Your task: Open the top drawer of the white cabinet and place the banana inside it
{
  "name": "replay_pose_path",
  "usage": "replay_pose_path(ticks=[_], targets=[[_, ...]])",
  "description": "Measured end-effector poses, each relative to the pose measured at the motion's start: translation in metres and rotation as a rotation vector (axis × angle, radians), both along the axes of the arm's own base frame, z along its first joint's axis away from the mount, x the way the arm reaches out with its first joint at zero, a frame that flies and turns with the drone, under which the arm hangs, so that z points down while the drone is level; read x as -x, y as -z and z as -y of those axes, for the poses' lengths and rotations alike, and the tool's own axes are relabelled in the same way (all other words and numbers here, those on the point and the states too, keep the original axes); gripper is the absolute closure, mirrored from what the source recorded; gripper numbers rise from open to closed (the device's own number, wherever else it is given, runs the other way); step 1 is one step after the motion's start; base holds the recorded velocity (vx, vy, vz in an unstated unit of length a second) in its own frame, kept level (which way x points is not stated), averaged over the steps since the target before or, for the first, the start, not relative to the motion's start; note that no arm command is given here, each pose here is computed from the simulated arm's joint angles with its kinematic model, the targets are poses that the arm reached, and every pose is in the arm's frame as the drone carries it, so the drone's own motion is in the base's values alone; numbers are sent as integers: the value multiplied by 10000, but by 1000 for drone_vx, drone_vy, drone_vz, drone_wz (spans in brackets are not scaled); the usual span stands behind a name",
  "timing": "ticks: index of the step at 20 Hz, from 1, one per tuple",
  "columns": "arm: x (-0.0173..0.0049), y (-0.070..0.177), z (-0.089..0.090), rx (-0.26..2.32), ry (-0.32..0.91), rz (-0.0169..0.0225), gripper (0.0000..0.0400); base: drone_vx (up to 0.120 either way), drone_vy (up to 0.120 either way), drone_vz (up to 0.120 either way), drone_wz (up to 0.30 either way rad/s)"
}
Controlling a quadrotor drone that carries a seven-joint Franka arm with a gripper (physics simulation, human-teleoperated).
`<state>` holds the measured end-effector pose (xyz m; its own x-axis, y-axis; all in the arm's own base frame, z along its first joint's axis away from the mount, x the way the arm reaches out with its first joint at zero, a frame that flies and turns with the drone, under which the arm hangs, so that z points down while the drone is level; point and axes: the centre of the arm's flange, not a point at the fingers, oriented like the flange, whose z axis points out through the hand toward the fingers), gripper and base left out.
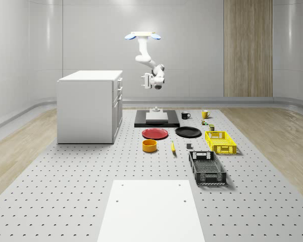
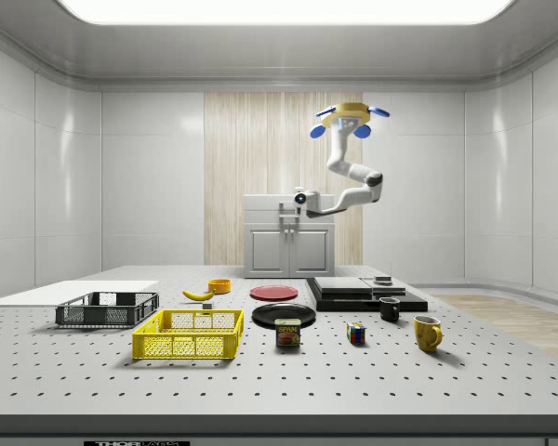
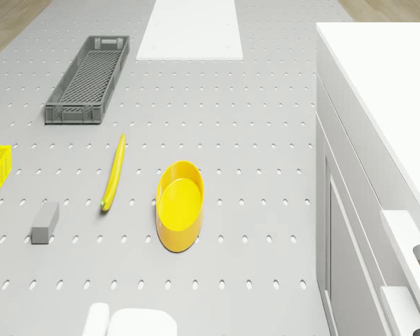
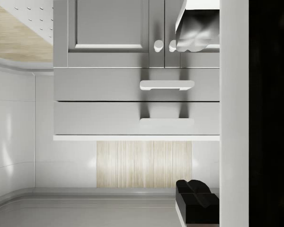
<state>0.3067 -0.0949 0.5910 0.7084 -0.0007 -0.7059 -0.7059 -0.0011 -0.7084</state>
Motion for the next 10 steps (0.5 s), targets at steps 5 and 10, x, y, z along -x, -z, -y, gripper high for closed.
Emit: replay_pose_path(ticks=[5,10], targets=[[1,-1,-187,-1,0,0,0,0,0,0,0],[2,-1,-429,-2,-1,1,0,0,0,0,0]])
